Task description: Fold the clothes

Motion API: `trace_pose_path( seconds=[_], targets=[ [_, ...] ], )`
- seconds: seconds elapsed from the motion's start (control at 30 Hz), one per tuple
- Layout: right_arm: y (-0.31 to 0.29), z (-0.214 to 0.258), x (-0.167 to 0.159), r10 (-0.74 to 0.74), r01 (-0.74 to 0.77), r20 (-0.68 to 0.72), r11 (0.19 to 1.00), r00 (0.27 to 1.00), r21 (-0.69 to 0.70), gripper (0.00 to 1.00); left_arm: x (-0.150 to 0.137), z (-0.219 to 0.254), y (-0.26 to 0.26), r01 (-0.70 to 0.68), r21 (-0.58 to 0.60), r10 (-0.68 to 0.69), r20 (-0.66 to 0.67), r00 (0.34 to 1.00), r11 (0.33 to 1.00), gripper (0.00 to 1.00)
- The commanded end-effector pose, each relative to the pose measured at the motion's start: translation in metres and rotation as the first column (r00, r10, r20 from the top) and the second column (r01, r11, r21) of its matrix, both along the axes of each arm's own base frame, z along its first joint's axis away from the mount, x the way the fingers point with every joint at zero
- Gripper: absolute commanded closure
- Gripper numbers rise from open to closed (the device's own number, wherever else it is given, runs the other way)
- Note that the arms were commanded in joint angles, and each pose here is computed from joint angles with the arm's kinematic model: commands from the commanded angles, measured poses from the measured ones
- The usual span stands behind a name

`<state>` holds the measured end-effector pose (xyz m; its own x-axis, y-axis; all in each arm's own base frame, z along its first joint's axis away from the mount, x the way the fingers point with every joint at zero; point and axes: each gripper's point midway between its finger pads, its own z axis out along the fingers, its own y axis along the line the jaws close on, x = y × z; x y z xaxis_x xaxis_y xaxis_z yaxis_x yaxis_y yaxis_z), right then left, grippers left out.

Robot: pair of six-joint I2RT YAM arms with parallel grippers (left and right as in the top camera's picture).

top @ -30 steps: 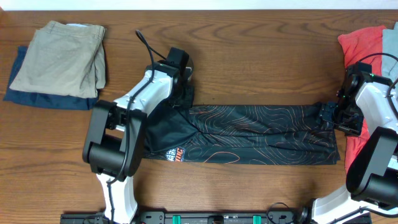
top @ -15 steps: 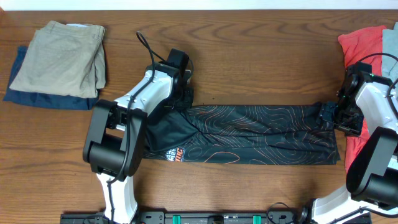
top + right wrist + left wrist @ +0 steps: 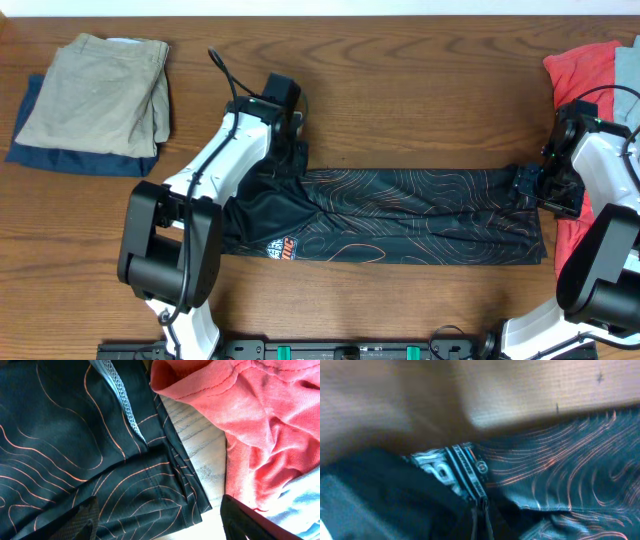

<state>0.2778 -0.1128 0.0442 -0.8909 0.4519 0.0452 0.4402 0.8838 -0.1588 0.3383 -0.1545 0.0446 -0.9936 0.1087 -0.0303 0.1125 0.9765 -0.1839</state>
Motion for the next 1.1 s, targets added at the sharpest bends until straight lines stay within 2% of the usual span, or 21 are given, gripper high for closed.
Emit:
trace_pose_path(
  seconds=[0.0, 0.07, 0.17, 0.5, 0.6, 0.77, 0.8, 0.87, 0.9, 1.07],
  targets=[
    [-0.002, -0.001, -0.002, -0.009, 0.009, -0.004, 1.0, 1.0, 0.002, 0.24, -0.021, 0.011, -0.026, 0.001, -0.13, -0.013, -0.093, 0.996, 0.991, 0.94],
    [-0.002, -0.001, -0.002, -0.009, 0.009, -0.004, 1.0, 1.0, 0.002, 0.24, -0.039, 0.015, -0.038, 0.003, -0.187, -0.035, -0.166, 0.985, 0.982, 0.94],
    [-0.002, -0.001, -0.002, -0.009, 0.009, -0.001, 1.0, 1.0, 0.001, 0.24, -0.056, 0.018, -0.048, 0.02, -0.2, -0.064, -0.217, 0.974, 0.98, 0.94],
    [-0.002, -0.001, -0.002, -0.009, 0.009, -0.002, 1.0, 1.0, 0.001, 0.24, -0.085, 0.019, -0.077, 0.126, -0.203, -0.174, -0.239, 0.955, 0.971, 0.94],
    [-0.002, -0.001, -0.002, -0.009, 0.009, -0.002, 1.0, 1.0, 0.001, 0.24, -0.081, 0.016, -0.075, 0.16, -0.172, -0.194, -0.203, 0.96, 0.972, 0.94],
    [-0.002, -0.001, -0.002, -0.009, 0.009, -0.002, 1.0, 1.0, 0.001, 0.24, -0.049, 0.008, -0.064, 0.165, -0.086, -0.171, -0.077, 0.982, 0.983, 0.93],
    [-0.003, -0.001, -0.002, -0.009, 0.009, -0.002, 1.0, 1.0, 0.0, 0.23, -0.041, 0.008, -0.064, 0.162, -0.082, -0.166, -0.049, 0.985, 0.983, 0.89],
    [-0.003, -0.001, -0.002, -0.009, 0.009, -0.002, 1.0, 1.0, -0.001, 0.23, -0.031, 0.008, -0.066, 0.158, -0.095, -0.16, -0.008, 0.987, 0.983, 0.64],
    [-0.003, -0.001, -0.002, -0.008, 0.008, -0.004, 1.0, 1.0, -0.003, 0.23, -0.026, 0.009, -0.066, 0.155, -0.099, -0.155, 0.006, 0.988, 0.983, 0.56],
    [0.0, -0.007, -0.007, 0.042, -0.042, -0.022, 0.999, 0.999, 0.017, 0.2, -0.008, 0.023, -0.048, 0.096, -0.112, -0.091, 0.042, 0.995, 0.989, 0.51]
  ],
)
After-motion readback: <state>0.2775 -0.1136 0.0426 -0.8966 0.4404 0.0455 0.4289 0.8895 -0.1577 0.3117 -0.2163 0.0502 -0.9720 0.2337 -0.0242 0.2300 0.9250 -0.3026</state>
